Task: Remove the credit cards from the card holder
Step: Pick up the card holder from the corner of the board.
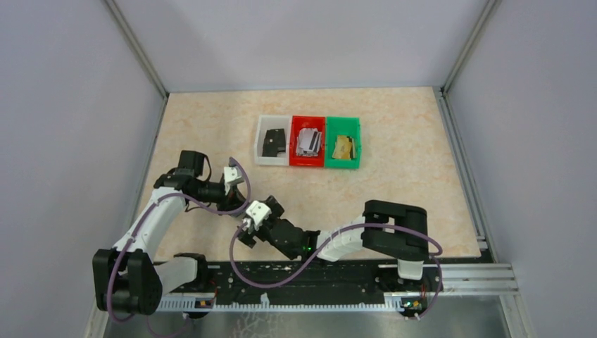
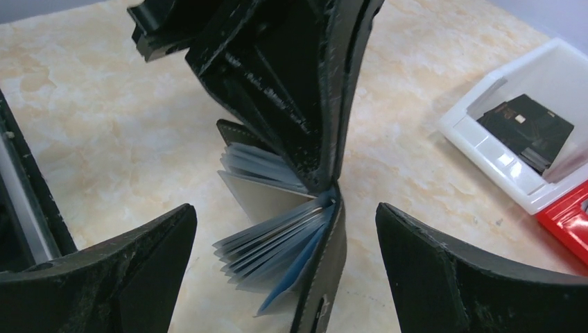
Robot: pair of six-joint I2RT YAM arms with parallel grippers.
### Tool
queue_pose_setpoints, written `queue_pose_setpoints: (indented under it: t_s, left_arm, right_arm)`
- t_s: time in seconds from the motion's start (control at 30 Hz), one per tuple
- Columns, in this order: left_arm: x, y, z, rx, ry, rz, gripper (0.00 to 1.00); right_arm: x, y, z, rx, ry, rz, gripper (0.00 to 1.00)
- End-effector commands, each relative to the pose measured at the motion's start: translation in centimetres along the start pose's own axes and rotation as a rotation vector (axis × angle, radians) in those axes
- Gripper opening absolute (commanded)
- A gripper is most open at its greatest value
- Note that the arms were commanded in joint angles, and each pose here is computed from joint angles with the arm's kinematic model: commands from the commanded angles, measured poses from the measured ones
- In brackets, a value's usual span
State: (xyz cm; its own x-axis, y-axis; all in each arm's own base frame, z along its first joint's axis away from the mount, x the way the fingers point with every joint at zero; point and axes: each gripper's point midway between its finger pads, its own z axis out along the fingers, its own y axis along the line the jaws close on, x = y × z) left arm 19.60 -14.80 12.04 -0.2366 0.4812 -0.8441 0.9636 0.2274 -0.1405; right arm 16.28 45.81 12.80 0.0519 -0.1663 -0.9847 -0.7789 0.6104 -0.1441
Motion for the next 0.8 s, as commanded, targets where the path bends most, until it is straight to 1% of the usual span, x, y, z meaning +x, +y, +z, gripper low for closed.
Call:
queue_pose_setpoints:
  t_s: [0.0, 0.13, 0.2, 0.33, 0.43, 0.53, 0.63, 0.7, 0.73, 0.77]
  left_arm:
    - [-1.3, 0.1, -0.1, 0.001, -0.038, -0.002, 0.0]
    - [-1.1, 0.2, -0.2, -0.009, -0.021, -0.007, 0.0]
    - [-1.0, 0.3, -0.2, -0.014, -0.013, -0.008, 0.0]
    - [-1.0, 0.2, -0.2, -0.008, -0.016, -0.012, 0.0]
    - [-1.1, -0.1, -0.2, 0.004, -0.022, -0.008, 0.0]
    - [-1.3, -0.4, -0.3, 0.02, -0.03, -0.001, 0.0]
    - [-1.1, -0.4, -0.2, 0.023, -0.027, 0.016, 0.0]
    - [-0.6, -0.3, -0.1, 0.02, -0.015, 0.026, 0.0]
    - [-0.5, -0.3, -0.1, 0.017, -0.012, 0.039, 0.0]
    - [-0.3, -0.3, -0.1, 0.015, -0.009, 0.045, 0.02]
  right_arm:
    - [-1.4, 0.6, 0.9, 0.054, -0.047, 0.051, 0.99]
    - [-0.3, 0.2, 1.3, 0.097, -0.014, 0.034, 0.99]
    - [0.0, -0.2, 1.3, 0.114, -0.006, 0.029, 0.94]
    - [1.0, -1.3, 0.9, 0.133, 0.011, 0.039, 0.72]
    - [1.4, -1.8, 0.6, 0.135, 0.014, 0.039, 0.62]
    - [0.8, -2.0, 0.5, 0.124, -0.003, 0.048, 0.52]
    - [0.7, -2.5, 0.3, 0.112, 0.002, 0.052, 0.38]
    - [0.9, -2.5, 0.1, 0.095, 0.006, 0.065, 0.24]
    - [1.0, -2.4, 0.0, 0.085, 0.009, 0.068, 0.13]
    - [1.0, -2.2, -0.1, 0.07, 0.011, 0.072, 0.07]
